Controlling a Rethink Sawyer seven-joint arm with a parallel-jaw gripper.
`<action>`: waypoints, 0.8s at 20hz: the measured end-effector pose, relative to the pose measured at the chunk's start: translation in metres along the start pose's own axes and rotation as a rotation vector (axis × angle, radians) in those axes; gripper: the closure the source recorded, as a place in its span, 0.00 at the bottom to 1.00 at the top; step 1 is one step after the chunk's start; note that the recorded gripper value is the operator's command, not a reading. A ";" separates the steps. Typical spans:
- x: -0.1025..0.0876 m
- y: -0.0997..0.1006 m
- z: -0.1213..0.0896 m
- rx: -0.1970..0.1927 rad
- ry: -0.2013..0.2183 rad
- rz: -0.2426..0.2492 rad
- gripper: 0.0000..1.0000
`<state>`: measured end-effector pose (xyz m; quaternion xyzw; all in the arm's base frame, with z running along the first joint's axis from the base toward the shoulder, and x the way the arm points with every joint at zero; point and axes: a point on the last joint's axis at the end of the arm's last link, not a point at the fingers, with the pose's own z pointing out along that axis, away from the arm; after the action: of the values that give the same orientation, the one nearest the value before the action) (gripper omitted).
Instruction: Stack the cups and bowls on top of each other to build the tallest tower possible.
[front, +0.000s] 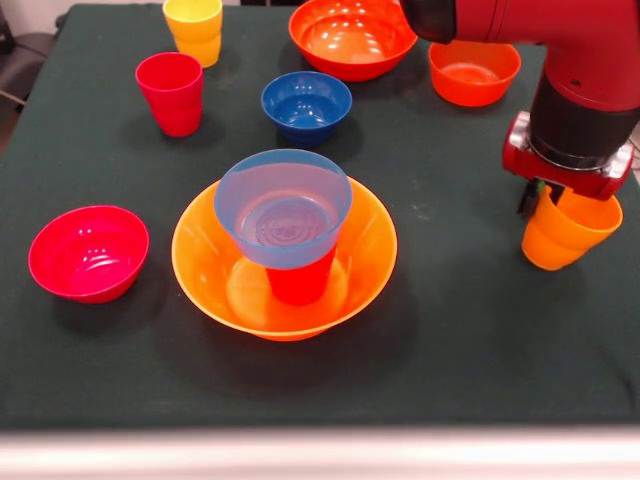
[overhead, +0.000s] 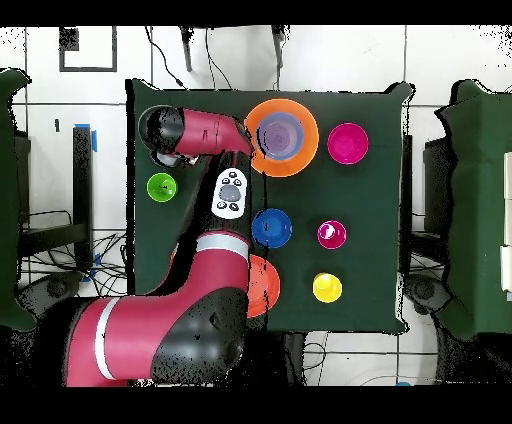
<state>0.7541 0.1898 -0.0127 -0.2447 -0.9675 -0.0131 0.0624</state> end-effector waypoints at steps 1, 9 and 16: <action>0.000 0.000 0.000 0.001 0.000 0.000 1.00; -0.003 -0.003 -0.006 0.000 -0.006 0.002 1.00; -0.027 -0.019 -0.051 -0.029 -0.046 0.037 1.00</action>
<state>0.7745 0.1577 0.0346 -0.2637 -0.9637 -0.0204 0.0368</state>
